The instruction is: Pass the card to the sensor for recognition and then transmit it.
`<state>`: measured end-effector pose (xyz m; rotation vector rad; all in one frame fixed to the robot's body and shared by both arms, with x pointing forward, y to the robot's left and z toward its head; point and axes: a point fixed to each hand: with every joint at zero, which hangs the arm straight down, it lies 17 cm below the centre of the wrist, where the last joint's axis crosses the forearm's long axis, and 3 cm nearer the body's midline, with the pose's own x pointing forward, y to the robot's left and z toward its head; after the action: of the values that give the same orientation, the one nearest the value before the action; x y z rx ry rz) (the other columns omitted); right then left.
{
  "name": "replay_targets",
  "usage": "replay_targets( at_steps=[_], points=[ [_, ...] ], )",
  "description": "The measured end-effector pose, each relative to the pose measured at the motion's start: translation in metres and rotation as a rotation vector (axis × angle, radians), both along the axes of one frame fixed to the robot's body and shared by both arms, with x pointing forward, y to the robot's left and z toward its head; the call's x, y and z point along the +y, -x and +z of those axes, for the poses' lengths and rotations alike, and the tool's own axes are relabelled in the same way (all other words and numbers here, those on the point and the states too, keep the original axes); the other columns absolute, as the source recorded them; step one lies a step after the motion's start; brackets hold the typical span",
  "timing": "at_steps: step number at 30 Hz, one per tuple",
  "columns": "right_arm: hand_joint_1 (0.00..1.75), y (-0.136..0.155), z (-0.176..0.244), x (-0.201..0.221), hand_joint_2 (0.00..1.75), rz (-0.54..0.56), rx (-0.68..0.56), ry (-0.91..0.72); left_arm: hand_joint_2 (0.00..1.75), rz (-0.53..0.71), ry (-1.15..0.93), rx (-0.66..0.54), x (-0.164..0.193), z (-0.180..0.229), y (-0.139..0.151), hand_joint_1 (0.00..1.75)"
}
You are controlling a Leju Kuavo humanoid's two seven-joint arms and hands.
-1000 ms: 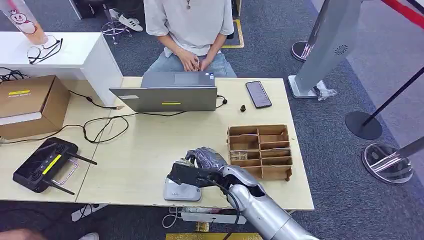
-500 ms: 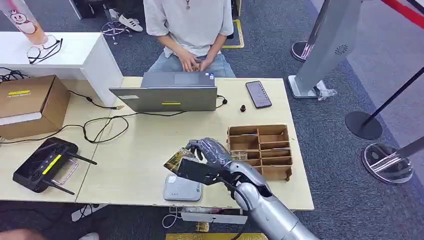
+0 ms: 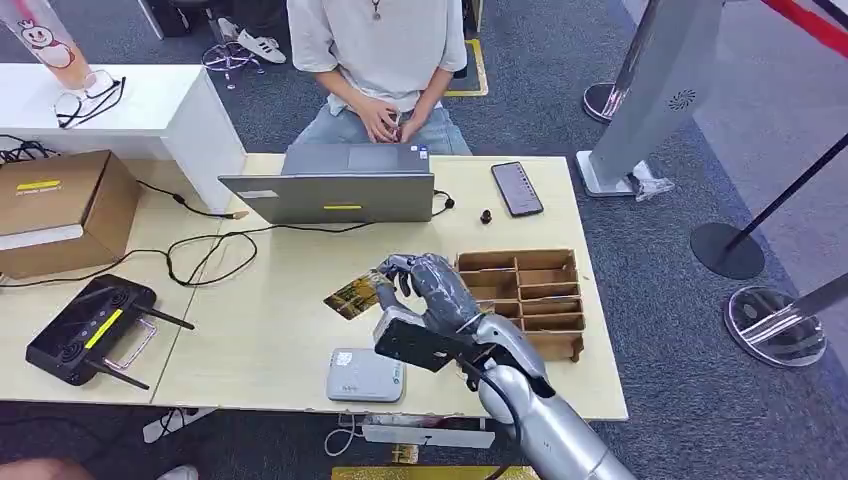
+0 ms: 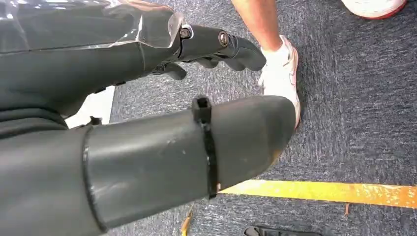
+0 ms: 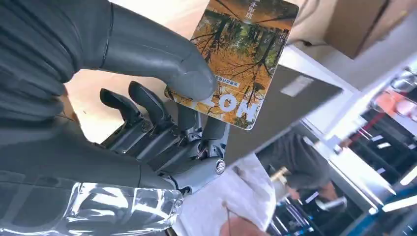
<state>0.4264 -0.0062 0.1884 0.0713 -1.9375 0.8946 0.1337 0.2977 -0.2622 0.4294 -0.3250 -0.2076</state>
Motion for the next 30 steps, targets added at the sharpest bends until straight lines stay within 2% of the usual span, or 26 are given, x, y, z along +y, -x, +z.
replay_targets(
  at_steps=[12, 30],
  points=[
    [1.75, -0.004, 0.047, -0.020, 1.75, -0.120, -0.227, -0.063, 0.00, 0.012, 0.001, -0.006, 0.001, 0.000, 0.001, 0.00],
    [1.75, -0.024, 0.104, -0.036, 1.75, -0.397, -0.575, 0.085, 0.00, 0.006, -0.004, -0.001, 0.001, 0.000, 0.001, 0.00]
  ],
)
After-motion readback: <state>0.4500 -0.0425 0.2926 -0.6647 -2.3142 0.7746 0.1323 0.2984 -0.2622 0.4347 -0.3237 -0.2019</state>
